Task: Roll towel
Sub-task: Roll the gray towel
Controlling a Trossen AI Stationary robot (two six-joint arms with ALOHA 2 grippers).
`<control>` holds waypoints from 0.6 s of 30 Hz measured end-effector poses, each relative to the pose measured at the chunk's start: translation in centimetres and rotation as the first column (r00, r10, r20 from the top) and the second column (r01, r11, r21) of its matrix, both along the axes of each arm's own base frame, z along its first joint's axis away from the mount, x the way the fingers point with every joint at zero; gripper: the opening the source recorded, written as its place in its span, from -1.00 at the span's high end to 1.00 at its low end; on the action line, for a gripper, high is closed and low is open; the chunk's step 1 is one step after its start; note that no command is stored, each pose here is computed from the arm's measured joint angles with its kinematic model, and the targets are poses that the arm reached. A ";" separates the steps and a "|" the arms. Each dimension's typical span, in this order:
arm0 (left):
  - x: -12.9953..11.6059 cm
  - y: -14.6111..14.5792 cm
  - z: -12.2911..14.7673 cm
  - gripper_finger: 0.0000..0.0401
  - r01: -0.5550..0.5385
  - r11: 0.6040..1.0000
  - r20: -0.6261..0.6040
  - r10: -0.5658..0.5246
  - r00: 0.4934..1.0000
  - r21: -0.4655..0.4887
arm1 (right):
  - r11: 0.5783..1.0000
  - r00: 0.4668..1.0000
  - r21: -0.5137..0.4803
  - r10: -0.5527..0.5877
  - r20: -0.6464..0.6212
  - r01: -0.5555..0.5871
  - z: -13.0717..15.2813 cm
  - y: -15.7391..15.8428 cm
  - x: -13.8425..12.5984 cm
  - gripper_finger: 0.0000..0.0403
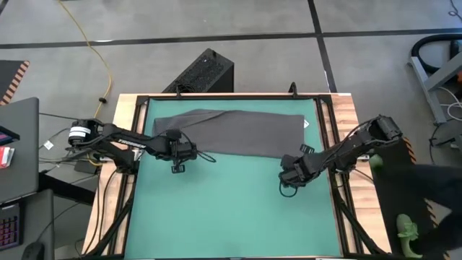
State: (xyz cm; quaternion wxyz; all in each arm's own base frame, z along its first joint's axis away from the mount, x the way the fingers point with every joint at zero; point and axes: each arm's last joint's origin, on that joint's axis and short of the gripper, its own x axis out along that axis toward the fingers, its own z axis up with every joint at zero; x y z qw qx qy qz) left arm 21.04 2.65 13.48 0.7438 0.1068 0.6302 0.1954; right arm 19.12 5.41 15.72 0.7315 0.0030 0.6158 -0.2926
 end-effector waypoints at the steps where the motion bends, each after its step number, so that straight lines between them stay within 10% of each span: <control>1: -0.1 -0.2 0.0 1.00 0.004 1.000 -0.009 -0.004 1.000 -0.002 | 1.000 1.000 -0.010 0.006 0.013 -0.006 0.1 0.2 0.0 0.99; 11: 1.2 -1.4 1.4 0.96 0.092 0.987 0.018 -0.096 0.995 0.134 | 0.986 0.990 -0.121 0.125 0.072 -0.116 0.2 0.9 0.4 0.30; 18: 1.7 -1.1 1.5 0.59 0.212 0.970 -0.002 -0.213 0.977 0.116 | 0.977 0.987 -0.158 0.151 0.054 -0.141 0.1 -0.7 1.2 -0.23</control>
